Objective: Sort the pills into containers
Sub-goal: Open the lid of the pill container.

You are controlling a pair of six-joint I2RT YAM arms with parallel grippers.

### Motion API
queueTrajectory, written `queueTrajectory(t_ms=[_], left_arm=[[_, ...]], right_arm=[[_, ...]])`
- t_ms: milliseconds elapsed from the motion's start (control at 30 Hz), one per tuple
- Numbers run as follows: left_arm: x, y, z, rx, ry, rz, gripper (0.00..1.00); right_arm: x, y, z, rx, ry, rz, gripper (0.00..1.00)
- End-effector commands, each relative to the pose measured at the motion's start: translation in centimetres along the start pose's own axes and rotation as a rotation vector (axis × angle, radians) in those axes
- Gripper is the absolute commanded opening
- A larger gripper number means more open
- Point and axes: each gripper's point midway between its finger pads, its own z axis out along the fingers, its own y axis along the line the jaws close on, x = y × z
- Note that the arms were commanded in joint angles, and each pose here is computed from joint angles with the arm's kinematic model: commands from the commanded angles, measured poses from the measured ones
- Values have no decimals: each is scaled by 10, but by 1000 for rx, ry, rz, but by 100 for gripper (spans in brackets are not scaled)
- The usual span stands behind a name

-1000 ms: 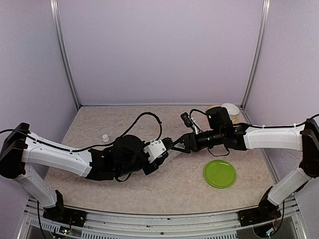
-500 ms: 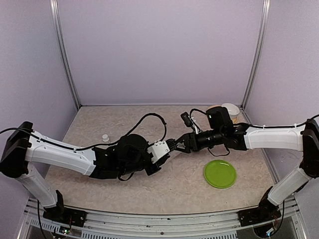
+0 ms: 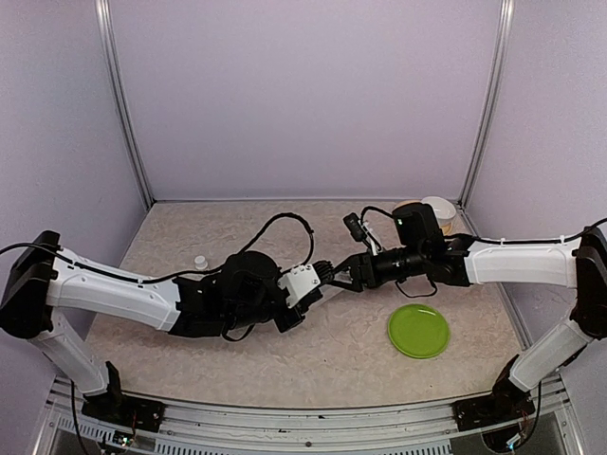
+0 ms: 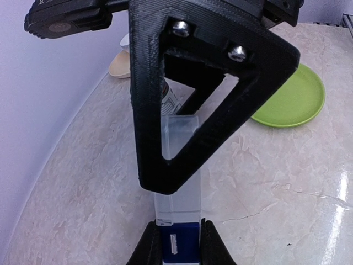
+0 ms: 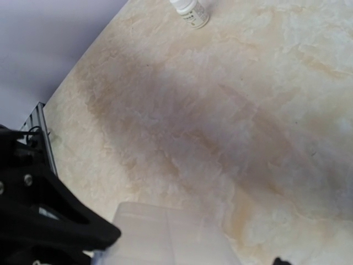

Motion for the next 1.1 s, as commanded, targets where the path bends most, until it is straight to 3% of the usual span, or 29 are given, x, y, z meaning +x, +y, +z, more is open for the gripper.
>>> queueTrajectory(t_ms=[0, 467, 633, 700, 867, 1067], left_arm=[[-15, 7, -12, 49, -61, -63, 9], [-13, 9, -22, 173, -70, -174, 10], [-14, 9, -23, 214, -75, -203, 19], [-14, 11, -23, 215, -77, -210, 28], [-15, 18, -27, 190, -87, -222, 63], [-13, 23, -32, 171, -96, -231, 79]], right_arm=[[-2, 14, -4, -36, -5, -77, 59], [-3, 16, -7, -33, -2, -180, 57], [-2, 17, -7, -35, 2, -196, 57], [-2, 18, -7, -39, 5, -196, 57], [-3, 23, -9, -61, 2, -201, 57], [-1, 22, -7, -65, 3, -203, 57]])
